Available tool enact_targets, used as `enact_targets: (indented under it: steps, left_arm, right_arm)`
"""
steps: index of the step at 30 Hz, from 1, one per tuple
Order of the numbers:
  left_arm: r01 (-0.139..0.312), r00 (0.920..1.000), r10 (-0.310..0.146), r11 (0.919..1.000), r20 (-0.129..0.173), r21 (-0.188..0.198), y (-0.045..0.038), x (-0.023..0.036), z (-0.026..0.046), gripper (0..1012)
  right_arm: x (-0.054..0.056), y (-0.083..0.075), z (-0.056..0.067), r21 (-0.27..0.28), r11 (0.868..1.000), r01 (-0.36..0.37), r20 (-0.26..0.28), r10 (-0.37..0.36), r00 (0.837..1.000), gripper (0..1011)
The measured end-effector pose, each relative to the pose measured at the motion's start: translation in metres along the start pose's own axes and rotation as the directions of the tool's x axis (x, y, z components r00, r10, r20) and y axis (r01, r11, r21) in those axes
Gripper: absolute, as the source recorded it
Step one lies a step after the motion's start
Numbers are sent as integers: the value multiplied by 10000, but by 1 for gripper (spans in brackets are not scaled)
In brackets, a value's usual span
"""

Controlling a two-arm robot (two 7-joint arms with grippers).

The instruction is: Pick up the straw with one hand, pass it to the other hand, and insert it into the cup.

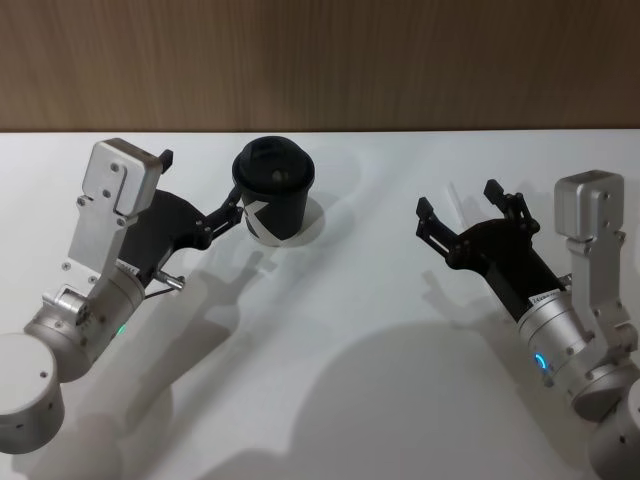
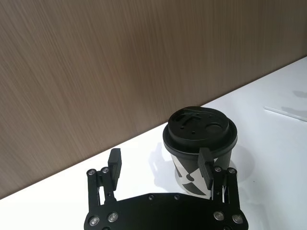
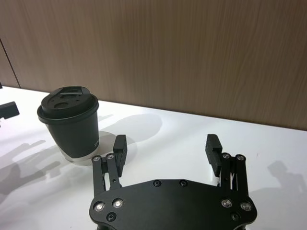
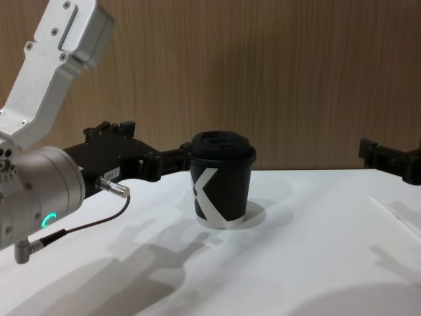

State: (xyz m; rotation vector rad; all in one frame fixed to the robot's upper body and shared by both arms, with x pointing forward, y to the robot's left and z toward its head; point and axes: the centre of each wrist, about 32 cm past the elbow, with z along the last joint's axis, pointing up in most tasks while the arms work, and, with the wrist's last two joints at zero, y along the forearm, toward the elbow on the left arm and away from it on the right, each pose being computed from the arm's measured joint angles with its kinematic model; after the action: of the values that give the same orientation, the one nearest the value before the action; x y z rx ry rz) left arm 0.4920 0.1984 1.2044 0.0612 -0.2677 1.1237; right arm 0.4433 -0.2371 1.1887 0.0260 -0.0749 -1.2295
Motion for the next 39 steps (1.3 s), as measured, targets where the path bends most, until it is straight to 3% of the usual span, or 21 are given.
enact_targets:
  steps: [39]
  left_arm:
    - [1,10000,-1,10000,-1,-1,0,0,0,1003]
  right_arm:
    - [0,0,0,0,10000,0,0,0,10000,1001]
